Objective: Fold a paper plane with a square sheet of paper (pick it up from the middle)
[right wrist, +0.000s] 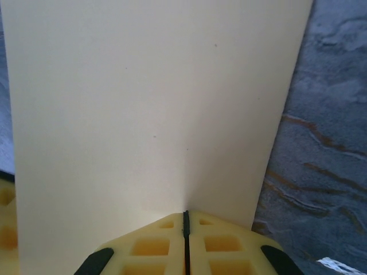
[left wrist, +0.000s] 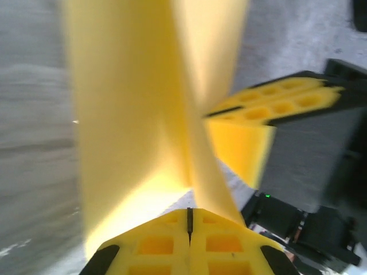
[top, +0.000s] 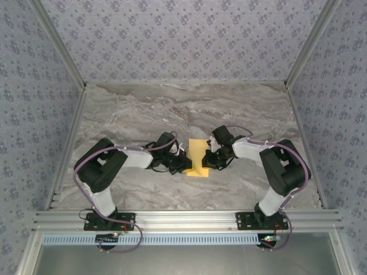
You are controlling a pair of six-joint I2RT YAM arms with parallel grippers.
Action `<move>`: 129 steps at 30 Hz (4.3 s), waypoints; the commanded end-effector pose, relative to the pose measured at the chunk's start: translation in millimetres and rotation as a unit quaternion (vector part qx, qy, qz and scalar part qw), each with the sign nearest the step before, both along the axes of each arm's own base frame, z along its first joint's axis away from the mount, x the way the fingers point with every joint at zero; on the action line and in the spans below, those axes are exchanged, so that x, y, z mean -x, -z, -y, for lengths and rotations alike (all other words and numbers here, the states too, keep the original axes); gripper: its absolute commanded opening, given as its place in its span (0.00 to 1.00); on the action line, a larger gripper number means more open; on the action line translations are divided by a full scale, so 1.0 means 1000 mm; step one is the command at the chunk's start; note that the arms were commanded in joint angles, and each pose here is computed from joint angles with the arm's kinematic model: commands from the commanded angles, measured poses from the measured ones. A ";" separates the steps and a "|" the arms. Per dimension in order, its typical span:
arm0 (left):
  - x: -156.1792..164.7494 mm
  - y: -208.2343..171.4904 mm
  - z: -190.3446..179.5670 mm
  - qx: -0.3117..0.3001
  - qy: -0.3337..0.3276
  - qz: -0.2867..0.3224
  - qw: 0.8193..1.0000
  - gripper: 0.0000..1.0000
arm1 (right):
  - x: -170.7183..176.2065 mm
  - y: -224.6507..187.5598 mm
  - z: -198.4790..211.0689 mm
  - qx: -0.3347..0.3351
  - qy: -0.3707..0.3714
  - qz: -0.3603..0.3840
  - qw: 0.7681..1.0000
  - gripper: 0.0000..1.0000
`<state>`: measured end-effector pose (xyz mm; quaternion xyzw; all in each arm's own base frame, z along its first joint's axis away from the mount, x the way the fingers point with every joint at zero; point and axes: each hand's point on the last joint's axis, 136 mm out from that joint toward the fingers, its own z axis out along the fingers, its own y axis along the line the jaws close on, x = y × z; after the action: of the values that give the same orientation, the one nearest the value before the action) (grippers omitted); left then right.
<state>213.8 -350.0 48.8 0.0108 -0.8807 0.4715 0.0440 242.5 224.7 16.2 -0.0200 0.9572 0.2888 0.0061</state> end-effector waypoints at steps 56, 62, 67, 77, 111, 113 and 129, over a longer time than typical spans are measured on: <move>-0.036 -0.033 0.034 0.059 -0.017 0.058 0.996 0.02 | -0.025 -0.020 0.017 -0.049 0.037 0.047 0.997 0.08; -0.037 -0.031 0.037 0.059 -0.016 0.056 0.997 0.02 | -0.029 -0.015 0.022 -0.031 0.039 0.051 0.997 0.08; -0.036 -0.027 0.039 0.055 -0.012 0.054 0.997 0.02 | -0.033 -0.011 0.022 -0.022 0.033 0.053 0.998 0.08; -0.036 -0.018 0.042 0.036 -0.005 0.050 0.998 0.02 | -0.039 -0.007 0.020 -0.015 0.023 0.054 0.998 0.08; -0.030 0.018 0.034 -0.010 -0.004 0.028 1.000 0.01 | -0.041 0.004 0.025 0.008 0.015 0.044 0.999 0.08; -0.029 0.020 0.034 -0.012 -0.003 0.025 1.000 0.01 | -0.041 0.004 0.024 0.008 0.014 0.044 0.999 0.08; -0.032 -0.002 0.041 0.022 0.002 0.047 0.999 0.02 | -0.042 0.003 0.026 0.014 0.015 0.046 0.999 0.08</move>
<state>243.9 -382.5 32.0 0.0095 -0.8832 0.4684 0.0206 281.4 204.8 18.1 -0.0168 0.9539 0.2950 0.0532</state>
